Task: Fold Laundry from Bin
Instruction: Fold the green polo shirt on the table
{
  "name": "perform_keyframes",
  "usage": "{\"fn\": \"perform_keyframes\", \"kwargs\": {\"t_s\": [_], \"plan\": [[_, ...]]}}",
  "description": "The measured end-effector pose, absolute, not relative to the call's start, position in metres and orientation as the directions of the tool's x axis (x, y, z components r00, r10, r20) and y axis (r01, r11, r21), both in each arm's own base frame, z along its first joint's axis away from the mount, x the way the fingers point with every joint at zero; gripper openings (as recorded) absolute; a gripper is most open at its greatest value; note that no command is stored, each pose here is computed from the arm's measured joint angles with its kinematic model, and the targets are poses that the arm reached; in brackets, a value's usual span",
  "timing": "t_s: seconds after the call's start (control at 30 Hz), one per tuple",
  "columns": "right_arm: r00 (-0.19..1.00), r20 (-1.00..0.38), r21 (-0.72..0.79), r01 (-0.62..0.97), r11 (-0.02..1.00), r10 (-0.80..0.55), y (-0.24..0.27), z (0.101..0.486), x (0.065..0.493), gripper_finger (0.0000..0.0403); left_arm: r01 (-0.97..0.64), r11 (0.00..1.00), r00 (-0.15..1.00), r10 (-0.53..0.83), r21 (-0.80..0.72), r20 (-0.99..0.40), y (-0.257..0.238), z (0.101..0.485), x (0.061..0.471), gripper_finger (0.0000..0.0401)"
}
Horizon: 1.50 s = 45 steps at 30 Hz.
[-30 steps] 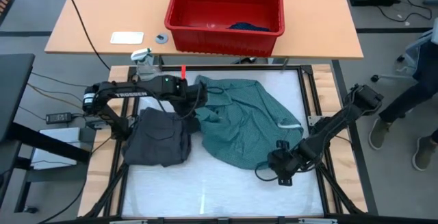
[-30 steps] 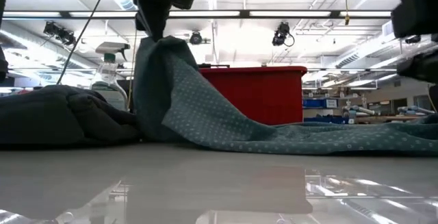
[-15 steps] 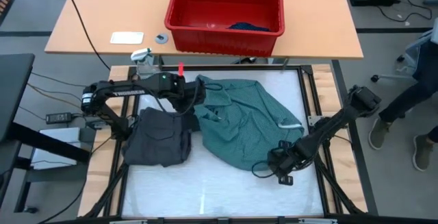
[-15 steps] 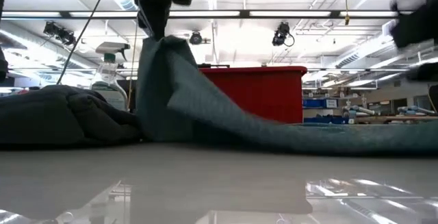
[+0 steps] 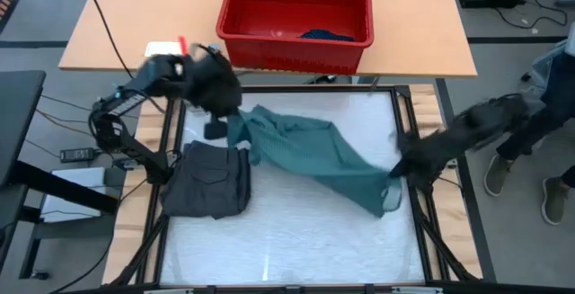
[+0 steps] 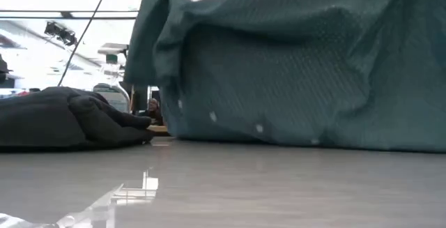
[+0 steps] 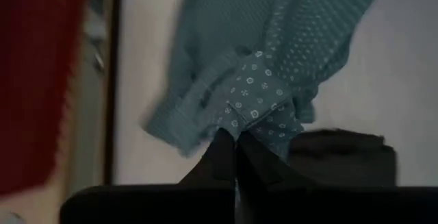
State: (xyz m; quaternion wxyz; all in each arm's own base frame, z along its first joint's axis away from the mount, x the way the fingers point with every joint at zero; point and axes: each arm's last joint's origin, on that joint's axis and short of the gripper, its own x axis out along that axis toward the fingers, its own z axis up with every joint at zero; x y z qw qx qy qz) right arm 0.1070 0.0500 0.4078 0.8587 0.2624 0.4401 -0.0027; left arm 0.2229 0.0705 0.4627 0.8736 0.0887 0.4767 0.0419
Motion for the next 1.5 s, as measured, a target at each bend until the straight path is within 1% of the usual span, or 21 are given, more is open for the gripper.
{"fn": "perform_keyframes", "kwargs": {"t_s": [0.1, 0.2, 0.27, 0.37, 0.5, 0.6, 0.7, 0.8, 0.93, 1.0, 1.07, 1.13, 1.2, 1.3, 1.4, 1.47, 1.5], "plan": [[0.727, -0.649, 0.499, 0.183, 0.847, 0.226, 0.036, 0.437, 0.085, 0.0002, 0.003, 0.965, 0.596, 0.208, 0.261, -0.776, 0.079, 0.482, 0.211, 0.0000], [0.802, -0.565, 0.521, 0.164, 0.838, 0.194, 0.025, 0.456, 0.068, 0.0001, -0.034, 0.951, 0.628, 0.260, 0.309, -0.734, 0.088, 0.495, 0.200, 0.0000], [0.843, -0.522, 0.510, 0.190, 0.839, 0.127, 0.019, 0.466, 0.060, 0.0001, -0.070, 0.941, 0.641, 0.297, 0.331, -0.707, 0.096, 0.500, 0.196, 0.0000], [0.869, -0.494, 0.460, 0.270, 0.846, -0.009, 0.011, 0.473, 0.052, 0.0000, -0.134, 0.928, 0.639, 0.348, 0.347, -0.686, 0.109, 0.502, 0.191, 0.0000], [0.831, -0.499, 0.327, 0.445, 0.834, -0.247, 0.003, 0.470, 0.049, 0.0000, -0.225, 0.907, 0.618, 0.414, 0.355, -0.668, 0.137, 0.499, 0.196, 0.0000], [0.755, -0.484, 0.221, 0.595, 0.773, -0.442, -0.004, 0.467, 0.047, 0.0000, -0.295, 0.884, 0.598, 0.466, 0.362, -0.652, 0.164, 0.494, 0.201, 0.0000], [0.674, -0.426, 0.113, 0.702, 0.703, -0.604, -0.008, 0.467, 0.048, 0.0000, -0.372, 0.849, 0.600, 0.529, 0.376, -0.601, 0.188, 0.493, 0.205, 0.0000], [0.619, -0.349, 0.009, 0.753, 0.658, -0.704, -0.011, 0.472, 0.050, 0.0000, -0.448, 0.805, 0.615, 0.593, 0.388, -0.520, 0.203, 0.499, 0.203, 0.0003], [0.608, -0.259, -0.069, 0.764, 0.642, -0.751, -0.012, 0.483, 0.059, 0.0000, -0.486, 0.772, 0.656, 0.632, 0.410, -0.413, 0.198, 0.523, 0.195, 0.0012], [0.622, -0.243, -0.097, 0.749, 0.656, -0.745, -0.011, 0.487, 0.064, 0.0000, -0.479, 0.790, 0.698, 0.607, 0.383, -0.380, 0.187, 0.535, 0.190, 0.0012], [0.647, -0.253, -0.097, 0.722, 0.685, -0.719, -0.010, 0.488, 0.070, 0.0000, -0.458, 0.828, 0.736, 0.558, 0.324, -0.384, 0.176, 0.541, 0.185, 0.0013], [0.687, -0.299, -0.088, 0.672, 0.736, -0.663, -0.007, 0.485, 0.075, 0.0000, -0.406, 0.885, 0.768, 0.465, 0.227, -0.441, 0.166, 0.537, 0.184, 0.0013], [0.723, -0.384, -0.032, 0.611, 0.791, -0.574, -0.005, 0.479, 0.079, 0.0000, -0.346, 0.934, 0.764, 0.336, 0.090, -0.551, 0.158, 0.522, 0.183, 0.0014], [0.733, -0.566, 0.095, 0.512, 0.854, -0.377, 0.002, 0.466, 0.083, 0.0000, -0.288, 0.953, 0.664, 0.129, -0.092, -0.737, 0.145, 0.494, 0.186, 0.0014], [0.660, -0.738, 0.240, 0.449, 0.861, -0.139, 0.010, 0.451, 0.089, 0.0000, -0.277, 0.938, 0.608, 0.001, -0.211, -0.794, 0.133, 0.466, 0.205, 0.0015], [0.593, -0.805, 0.317, 0.413, 0.854, 0.012, 0.018, 0.437, 0.096, 0.0000, -0.241, 0.934, 0.561, -0.089, -0.265, -0.823, 0.123, 0.450, 0.211, 0.0015], [0.560, -0.826, 0.337, 0.400, 0.852, 0.064, 0.022, 0.429, 0.101, 0.0000, -0.225, 0.933, 0.544, -0.119, -0.281, -0.831, 0.116, 0.443, 0.215, 0.0015]]}}
